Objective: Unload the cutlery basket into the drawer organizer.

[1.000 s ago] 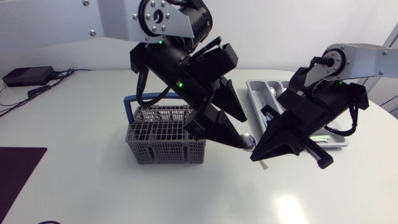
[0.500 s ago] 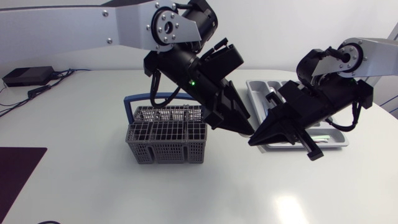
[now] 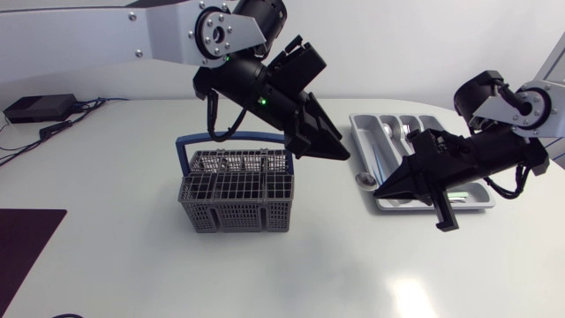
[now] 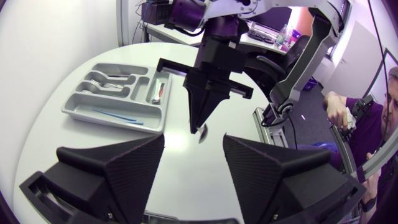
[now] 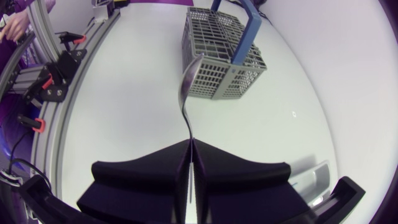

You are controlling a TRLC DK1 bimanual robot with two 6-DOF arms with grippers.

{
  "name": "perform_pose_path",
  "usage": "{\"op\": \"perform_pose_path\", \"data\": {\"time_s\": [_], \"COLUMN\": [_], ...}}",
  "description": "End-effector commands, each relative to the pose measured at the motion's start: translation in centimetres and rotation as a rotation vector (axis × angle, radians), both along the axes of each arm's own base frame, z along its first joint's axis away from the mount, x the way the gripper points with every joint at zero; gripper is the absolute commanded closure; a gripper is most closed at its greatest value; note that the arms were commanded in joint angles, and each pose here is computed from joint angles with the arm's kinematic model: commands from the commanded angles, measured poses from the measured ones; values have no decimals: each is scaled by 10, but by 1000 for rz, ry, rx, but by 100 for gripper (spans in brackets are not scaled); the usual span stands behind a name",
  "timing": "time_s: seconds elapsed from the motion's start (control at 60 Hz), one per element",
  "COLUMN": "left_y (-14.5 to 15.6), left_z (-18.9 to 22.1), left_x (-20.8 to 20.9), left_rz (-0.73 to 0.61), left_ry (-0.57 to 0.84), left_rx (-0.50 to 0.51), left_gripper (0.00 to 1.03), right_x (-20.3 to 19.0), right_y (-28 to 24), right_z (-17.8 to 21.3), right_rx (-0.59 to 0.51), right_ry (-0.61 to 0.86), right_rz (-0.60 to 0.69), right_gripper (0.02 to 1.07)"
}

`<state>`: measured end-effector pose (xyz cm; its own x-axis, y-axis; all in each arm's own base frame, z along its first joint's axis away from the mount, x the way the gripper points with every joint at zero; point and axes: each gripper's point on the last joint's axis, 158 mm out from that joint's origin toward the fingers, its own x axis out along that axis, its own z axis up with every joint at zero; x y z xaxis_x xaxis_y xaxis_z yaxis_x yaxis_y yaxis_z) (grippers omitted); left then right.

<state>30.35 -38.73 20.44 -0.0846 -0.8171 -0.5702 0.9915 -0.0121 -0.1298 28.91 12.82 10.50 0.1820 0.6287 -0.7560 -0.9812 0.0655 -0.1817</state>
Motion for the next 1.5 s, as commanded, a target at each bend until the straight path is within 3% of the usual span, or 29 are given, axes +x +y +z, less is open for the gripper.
{"op": "perform_pose_path", "data": {"time_s": [0.0,0.883,1.483], "left_y": [8,56,92], "left_z": [5,-8,5], "left_x": [1,20,28], "left_rz": [35,176,276], "left_ry": [10,-35,-71], "left_rx": [-7,18,17], "left_gripper": [38,38,38], "right_x": [0,59,83], "right_y": [-11,-184,-236], "right_z": [-13,-72,-120], "right_rx": [-27,-335,-515], "right_ry": [-4,-354,-555], "right_rz": [-59,-381,-384], "right_gripper": [101,101,101]}}
